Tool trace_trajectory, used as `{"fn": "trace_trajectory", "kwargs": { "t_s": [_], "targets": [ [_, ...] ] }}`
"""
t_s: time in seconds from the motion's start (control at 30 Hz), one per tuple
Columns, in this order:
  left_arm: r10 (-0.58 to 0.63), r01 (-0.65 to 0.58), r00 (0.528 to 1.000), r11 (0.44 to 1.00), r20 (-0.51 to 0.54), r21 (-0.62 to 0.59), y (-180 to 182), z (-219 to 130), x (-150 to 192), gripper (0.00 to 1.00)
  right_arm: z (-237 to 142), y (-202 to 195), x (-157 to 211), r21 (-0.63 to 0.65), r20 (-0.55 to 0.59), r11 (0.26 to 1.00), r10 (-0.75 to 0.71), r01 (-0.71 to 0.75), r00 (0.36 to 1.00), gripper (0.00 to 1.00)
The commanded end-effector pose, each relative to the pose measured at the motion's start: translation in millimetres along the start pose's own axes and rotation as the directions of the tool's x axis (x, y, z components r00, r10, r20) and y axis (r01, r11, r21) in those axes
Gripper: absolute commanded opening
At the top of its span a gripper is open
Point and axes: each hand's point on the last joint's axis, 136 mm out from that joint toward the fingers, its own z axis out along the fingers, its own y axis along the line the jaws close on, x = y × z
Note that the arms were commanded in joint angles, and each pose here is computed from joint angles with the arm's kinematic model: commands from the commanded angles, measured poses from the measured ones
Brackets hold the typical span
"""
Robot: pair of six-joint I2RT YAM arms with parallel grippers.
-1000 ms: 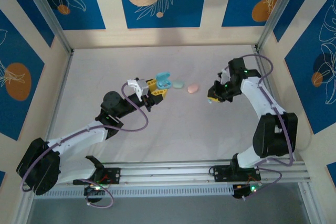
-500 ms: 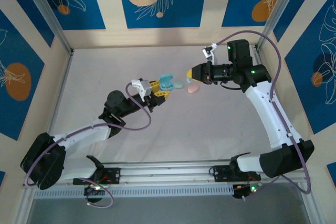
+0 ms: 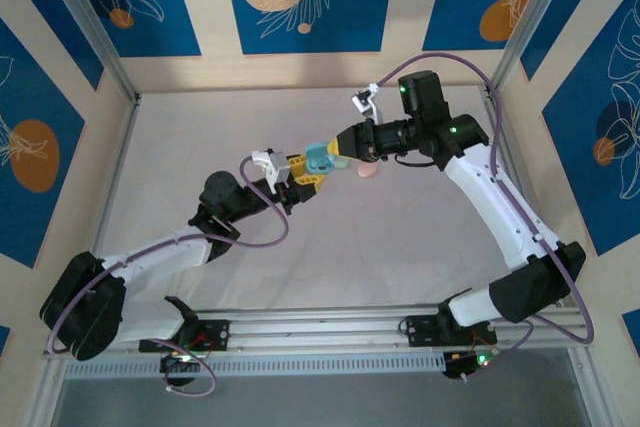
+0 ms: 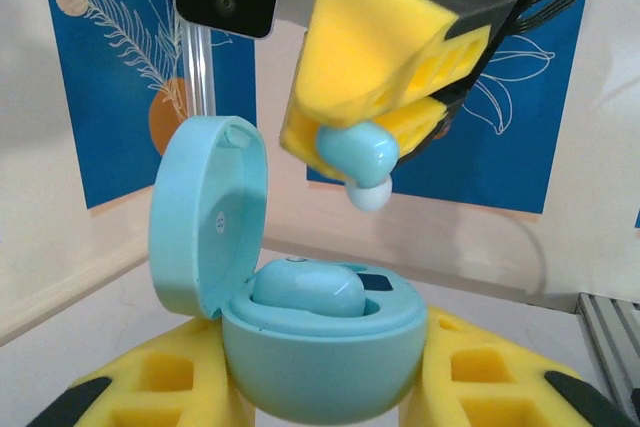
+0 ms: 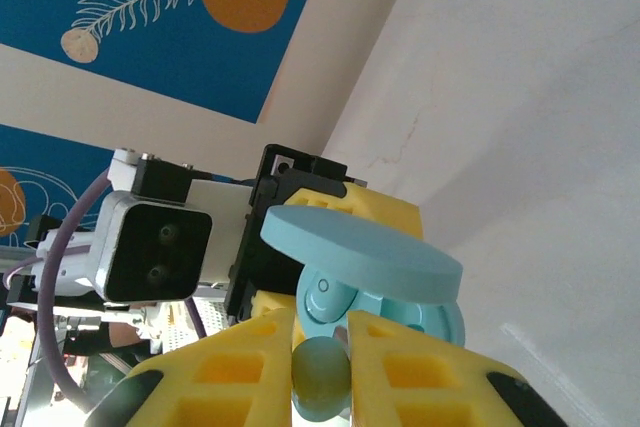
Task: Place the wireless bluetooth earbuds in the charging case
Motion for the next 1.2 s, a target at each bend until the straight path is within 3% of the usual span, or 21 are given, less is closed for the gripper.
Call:
{"fn": "trace_trajectory", "kwargs": {
  "t_s": [0.0, 1.17],
  "targets": [
    [0.033, -0.036, 0.996, 0.999, 0.084, 0.041, -10, 2, -31, 0.28, 1, 9, 1, -0.014, -0.015, 0.999, -0.032, 0.032, 0.999, 0.18],
    [0.029, -0.034, 0.992, 0.999, 0.120, 0.035, -9, 1, -39, 0.28, 17, -4, 0, 0.014, -0.023, 1.000, -0.006, 0.007, 1.000, 0.18]
  ]
}}
